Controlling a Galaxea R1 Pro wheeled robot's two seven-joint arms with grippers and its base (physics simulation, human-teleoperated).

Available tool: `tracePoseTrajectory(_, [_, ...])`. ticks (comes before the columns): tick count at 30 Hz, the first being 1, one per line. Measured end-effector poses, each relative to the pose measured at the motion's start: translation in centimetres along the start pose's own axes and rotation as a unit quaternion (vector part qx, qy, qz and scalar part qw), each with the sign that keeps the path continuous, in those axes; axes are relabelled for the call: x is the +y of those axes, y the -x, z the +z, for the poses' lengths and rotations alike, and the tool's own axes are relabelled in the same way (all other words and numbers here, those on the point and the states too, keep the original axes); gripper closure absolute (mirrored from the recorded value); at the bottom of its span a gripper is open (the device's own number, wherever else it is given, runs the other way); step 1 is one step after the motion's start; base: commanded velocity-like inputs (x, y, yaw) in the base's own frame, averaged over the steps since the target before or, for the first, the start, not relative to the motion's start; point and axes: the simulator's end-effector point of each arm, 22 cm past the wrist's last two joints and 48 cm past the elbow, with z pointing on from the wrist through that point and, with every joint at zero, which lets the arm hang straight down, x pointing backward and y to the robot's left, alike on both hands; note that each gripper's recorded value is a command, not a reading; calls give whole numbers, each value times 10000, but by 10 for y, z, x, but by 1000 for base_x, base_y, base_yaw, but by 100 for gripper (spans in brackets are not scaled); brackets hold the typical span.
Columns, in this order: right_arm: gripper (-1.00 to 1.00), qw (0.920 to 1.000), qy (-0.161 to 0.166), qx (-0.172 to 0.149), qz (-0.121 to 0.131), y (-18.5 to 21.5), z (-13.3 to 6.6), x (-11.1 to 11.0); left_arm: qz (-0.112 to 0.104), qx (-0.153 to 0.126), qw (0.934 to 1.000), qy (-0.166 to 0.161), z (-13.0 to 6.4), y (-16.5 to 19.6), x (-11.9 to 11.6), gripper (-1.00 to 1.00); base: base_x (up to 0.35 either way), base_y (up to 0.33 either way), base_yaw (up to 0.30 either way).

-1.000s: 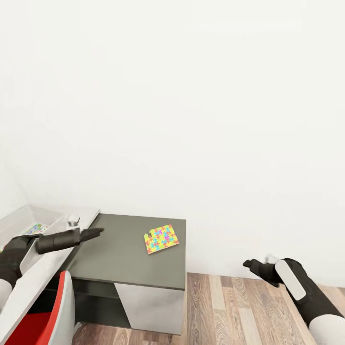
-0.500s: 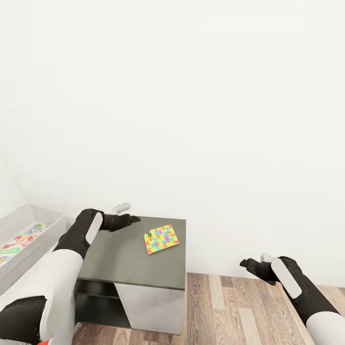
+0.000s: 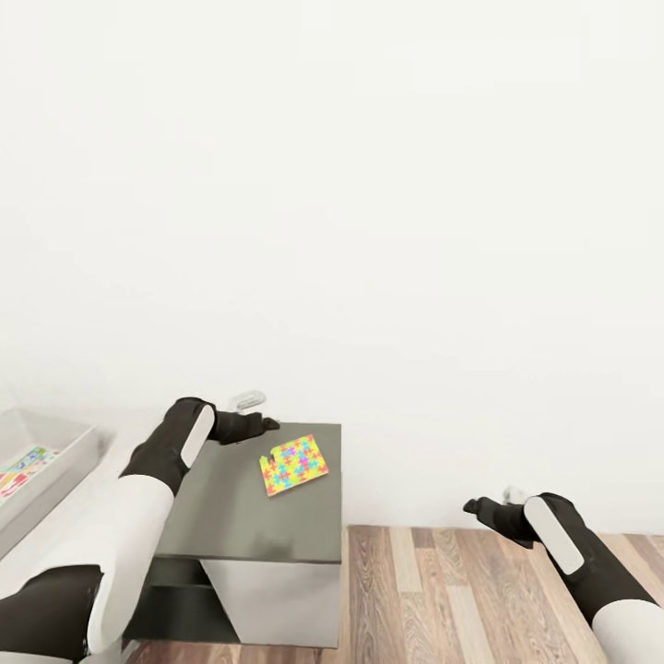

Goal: Put all the toys in the child's room - the three board games (two on the bed and one on the table), the two jigsaw puzzles on the table, and the tennis ball on the table - inside the toy box on the table in the child's room.

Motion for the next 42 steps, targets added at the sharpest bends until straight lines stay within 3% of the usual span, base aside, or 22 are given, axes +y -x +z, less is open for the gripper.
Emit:
tracePoseTrajectory(8, [-100, 10000, 32, 16, -4, -2, 1, 5, 107, 44, 9999, 38, 2, -3, -1, -100, 135, 4, -30])
tracePoseTrajectory(34, [-100, 10000, 24, 39, -8, -5, 3, 5, 129, 152, 9998, 101, 8, -11, 1, -100, 164, 39, -1])
tracePoseTrajectory(37, [-100, 10000, 20, 49, -7, -5, 4, 5, 131, 256, 9994, 185, 12, -19, 7, -100, 19, 0, 0])
tracePoseTrajectory(42, [-100, 10000, 11, 66, -5, -7, 5, 4, -24, 717, 9970, 301, 28, -57, 22, -100, 6, 0, 0])
